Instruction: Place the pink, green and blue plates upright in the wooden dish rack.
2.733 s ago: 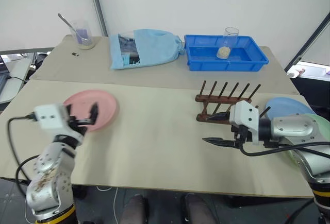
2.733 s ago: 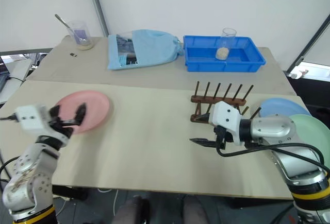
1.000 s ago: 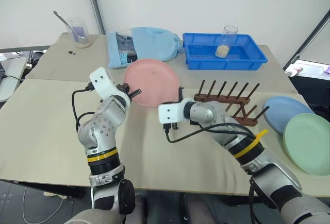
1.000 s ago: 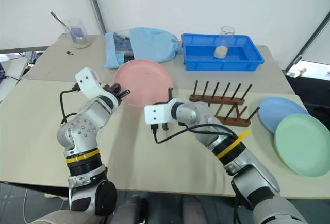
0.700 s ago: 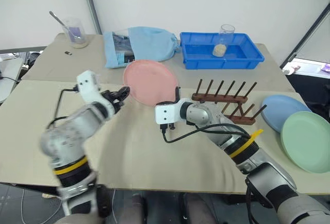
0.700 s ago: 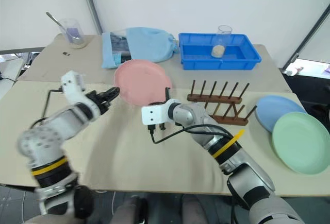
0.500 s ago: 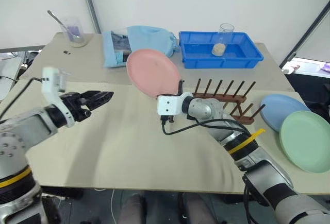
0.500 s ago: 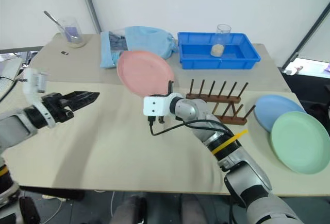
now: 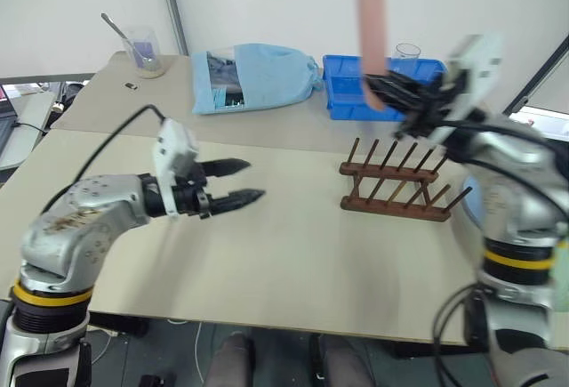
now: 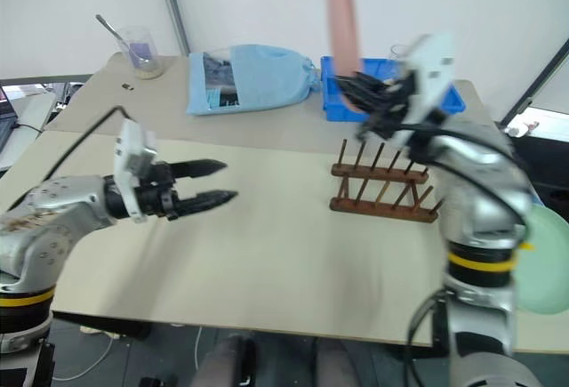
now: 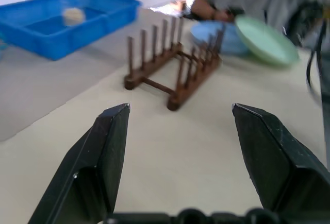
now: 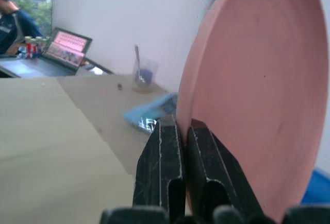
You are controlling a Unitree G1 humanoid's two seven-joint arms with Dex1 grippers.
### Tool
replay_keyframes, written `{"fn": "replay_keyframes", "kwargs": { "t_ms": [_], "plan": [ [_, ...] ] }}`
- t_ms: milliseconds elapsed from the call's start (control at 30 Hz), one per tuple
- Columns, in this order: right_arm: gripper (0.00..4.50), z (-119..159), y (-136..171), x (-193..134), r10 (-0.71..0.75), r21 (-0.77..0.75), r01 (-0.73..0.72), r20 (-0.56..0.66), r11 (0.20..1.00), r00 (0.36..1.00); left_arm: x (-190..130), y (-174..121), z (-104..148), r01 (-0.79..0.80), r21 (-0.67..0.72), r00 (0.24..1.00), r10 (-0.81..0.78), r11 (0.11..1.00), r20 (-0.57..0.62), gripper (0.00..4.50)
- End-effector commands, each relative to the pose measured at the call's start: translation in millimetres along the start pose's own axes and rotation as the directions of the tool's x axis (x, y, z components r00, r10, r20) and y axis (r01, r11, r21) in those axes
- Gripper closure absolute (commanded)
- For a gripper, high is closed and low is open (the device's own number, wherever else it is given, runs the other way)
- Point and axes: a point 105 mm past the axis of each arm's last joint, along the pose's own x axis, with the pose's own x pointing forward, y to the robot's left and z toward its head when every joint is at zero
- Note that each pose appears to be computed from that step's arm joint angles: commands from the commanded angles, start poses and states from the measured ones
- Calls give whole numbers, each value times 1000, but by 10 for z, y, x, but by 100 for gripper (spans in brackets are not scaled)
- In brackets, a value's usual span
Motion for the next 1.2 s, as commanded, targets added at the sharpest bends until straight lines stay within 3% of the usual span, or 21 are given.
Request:
{"fn": "replay_keyframes", "kwargs": {
  "t_ms": [33, 200, 367, 767, 1200],
  "plan": [
    [450, 251, -99, -436, -4, 78, 5, -4, 997, 1000, 165, -117, 202, 129, 123, 988, -138, 984, 62, 111],
    [450, 191, -230, -831, -39, 197, 57, -94, 979, 995, 291, -218, 299, 250, 152, 959, -266, 956, 99, 111],
    [450, 117, -247, -994, -41, 313, 75, -113, 947, 993, 338, -284, 360, 319, 152, 932, -339, 935, 128, 111],
    [450, -80, -291, -1126, -45, 402, 112, -173, 909, 984, 353, -321, 414, 357, 147, 912, -379, 922, 158, 111],
    [450, -245, -501, -1053, -8, 462, 106, -209, 880, 978, 360, -325, 402, 354, 155, 912, -377, 922, 160, 111]
  ]
}}
